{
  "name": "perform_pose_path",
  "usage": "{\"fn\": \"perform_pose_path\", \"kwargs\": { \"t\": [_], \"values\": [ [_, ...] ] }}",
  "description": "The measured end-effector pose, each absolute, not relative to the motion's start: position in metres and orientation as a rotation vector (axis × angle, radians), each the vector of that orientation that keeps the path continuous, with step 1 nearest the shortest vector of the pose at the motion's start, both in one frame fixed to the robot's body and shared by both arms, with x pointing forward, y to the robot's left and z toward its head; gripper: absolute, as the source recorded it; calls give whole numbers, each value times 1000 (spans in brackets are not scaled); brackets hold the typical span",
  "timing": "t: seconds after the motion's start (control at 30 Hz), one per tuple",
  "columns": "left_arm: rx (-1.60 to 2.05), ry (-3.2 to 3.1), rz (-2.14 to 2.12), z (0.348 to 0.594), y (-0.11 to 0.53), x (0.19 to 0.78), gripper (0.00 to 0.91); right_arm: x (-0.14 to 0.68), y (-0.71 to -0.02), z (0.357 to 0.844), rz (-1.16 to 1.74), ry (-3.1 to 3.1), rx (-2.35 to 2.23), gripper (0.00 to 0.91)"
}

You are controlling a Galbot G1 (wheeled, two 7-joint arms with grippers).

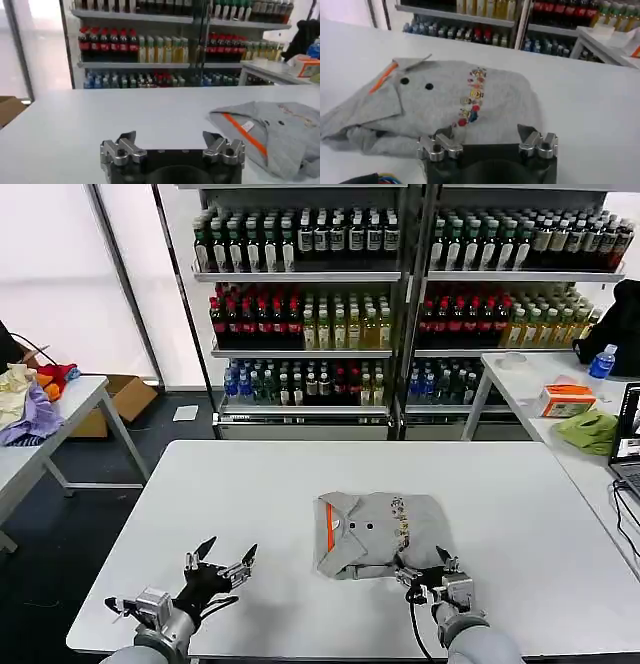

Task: Fold and organize the clothes.

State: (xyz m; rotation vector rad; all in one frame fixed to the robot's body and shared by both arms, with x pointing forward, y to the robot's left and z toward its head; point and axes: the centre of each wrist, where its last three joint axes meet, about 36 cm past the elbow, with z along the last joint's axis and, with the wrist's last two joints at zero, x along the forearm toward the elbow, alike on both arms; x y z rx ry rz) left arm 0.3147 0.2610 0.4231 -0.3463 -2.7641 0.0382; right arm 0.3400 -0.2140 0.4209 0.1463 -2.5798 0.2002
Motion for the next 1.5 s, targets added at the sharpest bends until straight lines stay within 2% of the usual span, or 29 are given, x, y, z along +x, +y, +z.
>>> {"fn": "perform_pose_path", "kwargs": {
  "t": [0.17, 0.6, 0.93, 1.5],
  "values": [
    [-322, -2800, 50, 428, 261, 315, 907, 339, -214, 427, 185, -2598, 136, 907],
    [-247, -2950, 113, 443, 255, 320, 907, 326, -238, 480, 201, -2797, 14, 907],
    [-149, -3014, 137, 441, 253, 324, 907, 320, -266, 485, 95, -2856, -189, 907],
    [-100, -3043, 165, 441, 253, 320, 907, 315, -269, 484, -17, -2877, -259, 907]
  ]
}}
